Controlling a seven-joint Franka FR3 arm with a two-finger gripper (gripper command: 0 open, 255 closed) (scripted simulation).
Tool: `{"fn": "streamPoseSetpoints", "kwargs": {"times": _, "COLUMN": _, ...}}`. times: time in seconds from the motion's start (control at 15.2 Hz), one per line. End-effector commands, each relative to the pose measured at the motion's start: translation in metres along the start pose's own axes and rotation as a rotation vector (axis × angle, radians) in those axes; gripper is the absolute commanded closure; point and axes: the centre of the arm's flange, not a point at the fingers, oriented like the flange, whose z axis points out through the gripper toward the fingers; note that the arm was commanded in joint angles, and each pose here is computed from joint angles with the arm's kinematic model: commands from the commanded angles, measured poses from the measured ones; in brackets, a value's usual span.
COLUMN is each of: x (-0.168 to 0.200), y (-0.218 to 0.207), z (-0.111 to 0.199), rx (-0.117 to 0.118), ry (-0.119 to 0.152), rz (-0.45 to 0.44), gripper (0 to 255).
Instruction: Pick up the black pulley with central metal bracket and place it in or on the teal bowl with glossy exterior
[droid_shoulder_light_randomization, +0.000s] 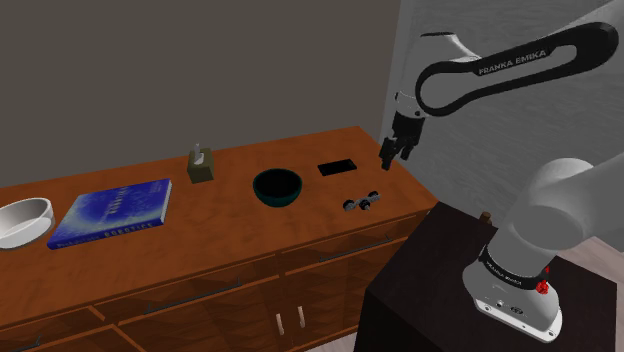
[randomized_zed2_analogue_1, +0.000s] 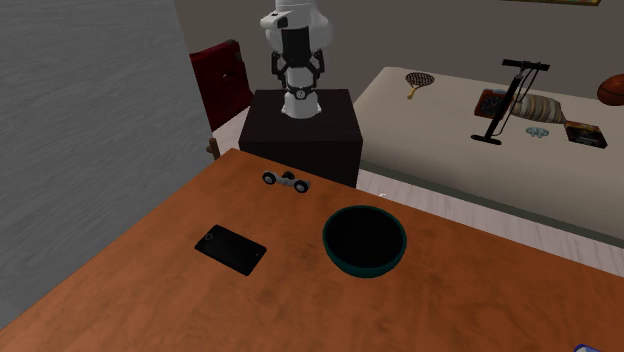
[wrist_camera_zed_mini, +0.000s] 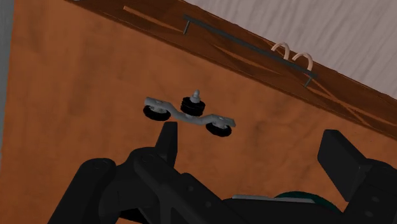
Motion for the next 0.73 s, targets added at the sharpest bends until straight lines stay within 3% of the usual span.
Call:
{"fn": "streamPoseSetpoints", "kwargs": {"times": 0.0, "x": 0.003, "y": 0.007, "z": 0.028, "rx": 0.005, "ry": 0.020, "rz": 0.014, "gripper": 0}}
{"fn": "streamPoseSetpoints", "kwargs": {"times": 0.66, "x": 0.025, "y": 0.037, "z": 0.153, "rx": 0.034, "ry": 0.099, "rz": 0.078, "gripper": 0}}
